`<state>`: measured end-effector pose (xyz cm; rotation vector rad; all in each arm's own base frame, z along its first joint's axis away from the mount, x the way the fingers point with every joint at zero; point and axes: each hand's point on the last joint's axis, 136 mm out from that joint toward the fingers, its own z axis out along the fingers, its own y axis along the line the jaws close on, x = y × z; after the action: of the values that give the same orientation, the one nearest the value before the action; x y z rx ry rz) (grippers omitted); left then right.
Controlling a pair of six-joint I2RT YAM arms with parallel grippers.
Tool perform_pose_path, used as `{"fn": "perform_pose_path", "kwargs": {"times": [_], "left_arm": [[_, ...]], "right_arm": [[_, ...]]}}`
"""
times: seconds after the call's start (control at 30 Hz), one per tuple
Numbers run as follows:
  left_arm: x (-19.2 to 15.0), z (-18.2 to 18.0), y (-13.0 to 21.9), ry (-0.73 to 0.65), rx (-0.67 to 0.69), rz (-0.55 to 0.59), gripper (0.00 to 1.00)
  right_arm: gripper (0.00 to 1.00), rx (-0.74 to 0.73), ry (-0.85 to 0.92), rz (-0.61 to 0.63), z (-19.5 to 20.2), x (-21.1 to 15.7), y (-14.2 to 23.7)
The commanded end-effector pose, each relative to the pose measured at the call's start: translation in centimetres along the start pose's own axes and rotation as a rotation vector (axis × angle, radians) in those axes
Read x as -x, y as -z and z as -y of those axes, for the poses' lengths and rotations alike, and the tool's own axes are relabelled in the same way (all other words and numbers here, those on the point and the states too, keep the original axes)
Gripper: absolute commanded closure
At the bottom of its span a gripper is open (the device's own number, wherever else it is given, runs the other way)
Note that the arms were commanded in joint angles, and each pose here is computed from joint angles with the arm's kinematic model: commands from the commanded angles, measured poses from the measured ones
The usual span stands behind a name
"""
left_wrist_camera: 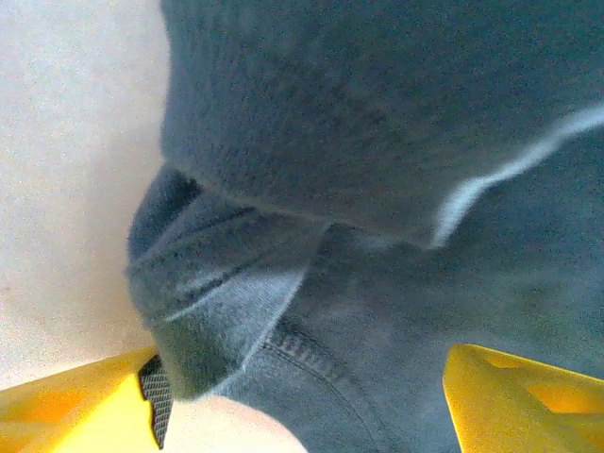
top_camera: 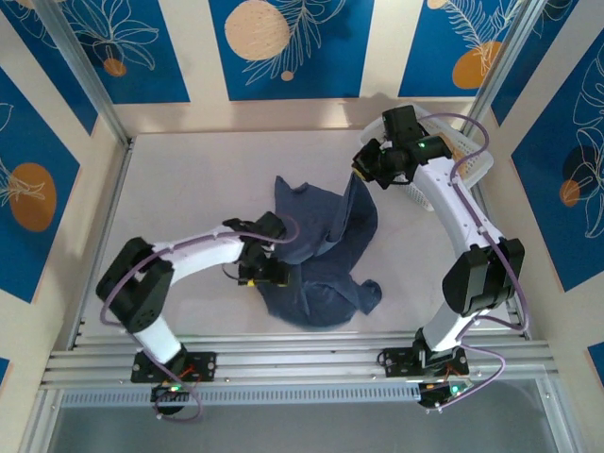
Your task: Fold and stack the t-shirts
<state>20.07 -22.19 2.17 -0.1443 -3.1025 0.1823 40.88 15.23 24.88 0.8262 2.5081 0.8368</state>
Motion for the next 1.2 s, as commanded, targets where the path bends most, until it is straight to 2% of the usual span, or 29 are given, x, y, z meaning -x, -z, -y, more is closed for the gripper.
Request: {"fn": "perform_pose_path", "kwargs": {"times": [0.0, 0.07, 0.1, 0.13, 0.17, 0.27, 0.4, 0.5, 0.7, 0.8, 0.9, 1.03, 1.17], "left_arm": [[1.7, -1.2, -0.3, 0.037, 0.111, 0.067, 0.35], [3.4, -2.3, -0.4, 0.061, 0.199, 0.123, 0.69], [4.1, -3.1, -0.1, 0.086, 0.242, 0.141, 0.82], [4.8, -4.3, 0.4, 0.116, 0.291, 0.163, 0.94], [5.4, -5.5, 1.0, 0.147, 0.331, 0.180, 1.00], [6.6, -9.0, 3.1, 0.218, 0.398, 0.213, 1.00], [7.8, -13.6, 5.8, 0.276, 0.412, 0.249, 1.00], [8.7, -16.7, 8.0, 0.306, 0.422, 0.276, 1.00], [11.5, -21.6, 12.2, 0.377, 0.446, 0.347, 1.00], [13.7, -23.2, 13.2, 0.423, 0.437, 0.373, 1.00], [16.7, -23.7, 13.3, 0.444, 0.414, 0.394, 1.00], [21.5, -23.6, 13.7, 0.444, 0.409, 0.428, 1.00], [25.7, -24.4, 13.2, 0.458, 0.428, 0.423, 1.00]], "right_arm": [[1.00, 0.022, 0.016, -0.017, -0.7, 0.0, 0.8], [1.00, 0.015, 0.014, -0.011, -0.4, 0.0, 1.0], [1.00, 0.011, 0.015, -0.006, -0.2, 0.1, 1.2], [1.00, 0.002, 0.014, 0.004, 0.0, 0.2, 1.4], [1.00, -0.009, 0.011, 0.017, 0.4, 0.5, 1.7], [1.00, -0.066, -0.024, 0.038, 1.9, 0.8, 2.4], [1.00, -0.154, -0.113, 0.035, 4.4, 0.0, 3.4], [1.00, -0.234, -0.223, -0.006, 7.0, -2.4, 4.3], [1.00, -0.289, -0.511, -0.069, 11.4, -8.5, 6.4], [1.00, -0.349, -0.673, -0.084, 13.7, -10.5, 7.0], [1.00, -0.431, -0.749, -0.020, 15.4, -10.0, 7.1], [1.00, -0.540, -0.884, -0.028, 17.2, -9.3, 5.9], [1.00, -0.668, -1.013, -0.084, 20.8, -10.0, 3.9]]}}
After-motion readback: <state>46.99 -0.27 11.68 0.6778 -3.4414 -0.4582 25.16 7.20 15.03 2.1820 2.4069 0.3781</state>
